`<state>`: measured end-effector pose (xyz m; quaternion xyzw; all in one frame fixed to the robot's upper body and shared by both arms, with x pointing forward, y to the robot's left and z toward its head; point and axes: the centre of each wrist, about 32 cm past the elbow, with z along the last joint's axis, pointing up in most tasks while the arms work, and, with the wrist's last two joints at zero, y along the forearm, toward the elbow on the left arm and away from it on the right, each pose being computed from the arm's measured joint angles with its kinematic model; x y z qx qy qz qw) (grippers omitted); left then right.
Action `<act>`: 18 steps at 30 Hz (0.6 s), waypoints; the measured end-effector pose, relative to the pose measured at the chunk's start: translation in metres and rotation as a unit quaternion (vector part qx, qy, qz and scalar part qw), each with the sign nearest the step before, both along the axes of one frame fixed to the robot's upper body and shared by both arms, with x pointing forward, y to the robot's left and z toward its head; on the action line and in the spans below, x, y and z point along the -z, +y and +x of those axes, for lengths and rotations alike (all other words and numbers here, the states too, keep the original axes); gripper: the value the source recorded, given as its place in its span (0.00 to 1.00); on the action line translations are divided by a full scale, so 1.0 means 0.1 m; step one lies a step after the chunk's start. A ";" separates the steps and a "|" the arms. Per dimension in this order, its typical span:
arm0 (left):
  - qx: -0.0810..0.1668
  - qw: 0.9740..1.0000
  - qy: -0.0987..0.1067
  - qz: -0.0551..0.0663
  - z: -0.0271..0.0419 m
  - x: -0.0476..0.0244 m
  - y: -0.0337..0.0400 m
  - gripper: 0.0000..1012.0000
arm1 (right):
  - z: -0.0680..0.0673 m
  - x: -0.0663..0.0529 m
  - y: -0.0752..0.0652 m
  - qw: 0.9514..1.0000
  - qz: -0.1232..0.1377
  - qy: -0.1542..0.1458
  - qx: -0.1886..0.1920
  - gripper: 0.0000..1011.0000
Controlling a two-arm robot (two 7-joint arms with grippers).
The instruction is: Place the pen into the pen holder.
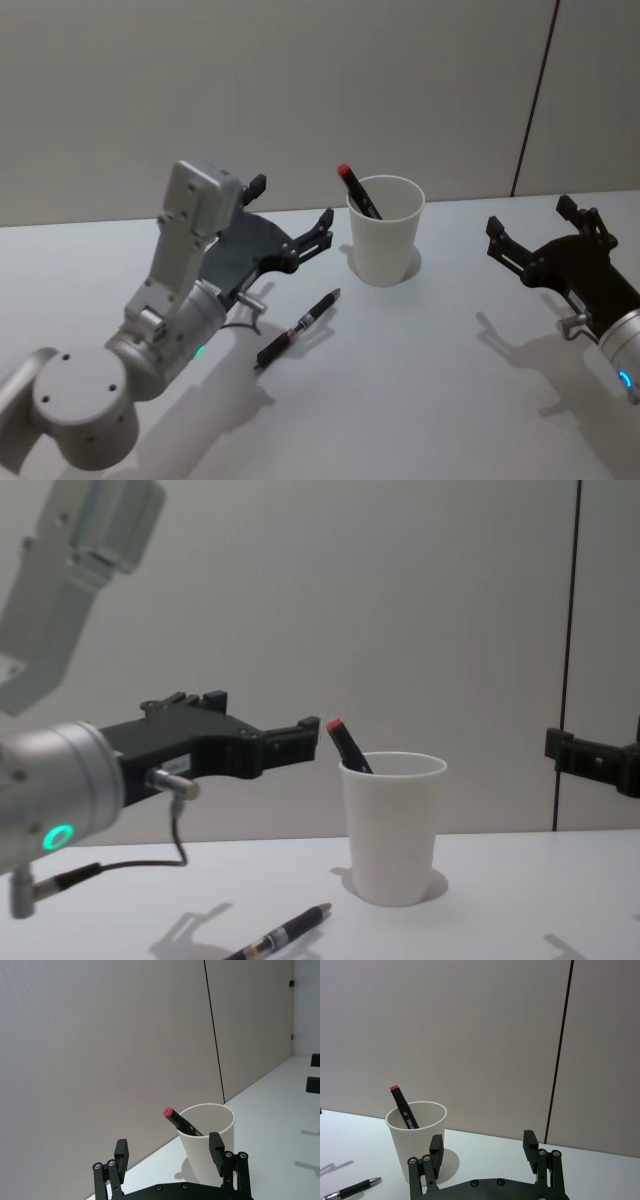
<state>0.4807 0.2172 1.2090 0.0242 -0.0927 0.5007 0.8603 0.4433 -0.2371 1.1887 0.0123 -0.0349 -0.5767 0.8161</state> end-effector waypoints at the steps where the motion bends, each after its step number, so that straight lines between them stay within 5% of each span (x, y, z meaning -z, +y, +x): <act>1: 0.003 1.000 0.004 -0.001 -0.023 -0.007 0.032 0.99 | 0.00 0.00 0.00 1.000 0.000 0.000 0.000 0.99; 18: 0.040 0.997 0.068 0.008 -0.241 -0.094 0.333 0.99 | 0.00 0.00 0.00 1.000 0.000 0.000 0.000 0.99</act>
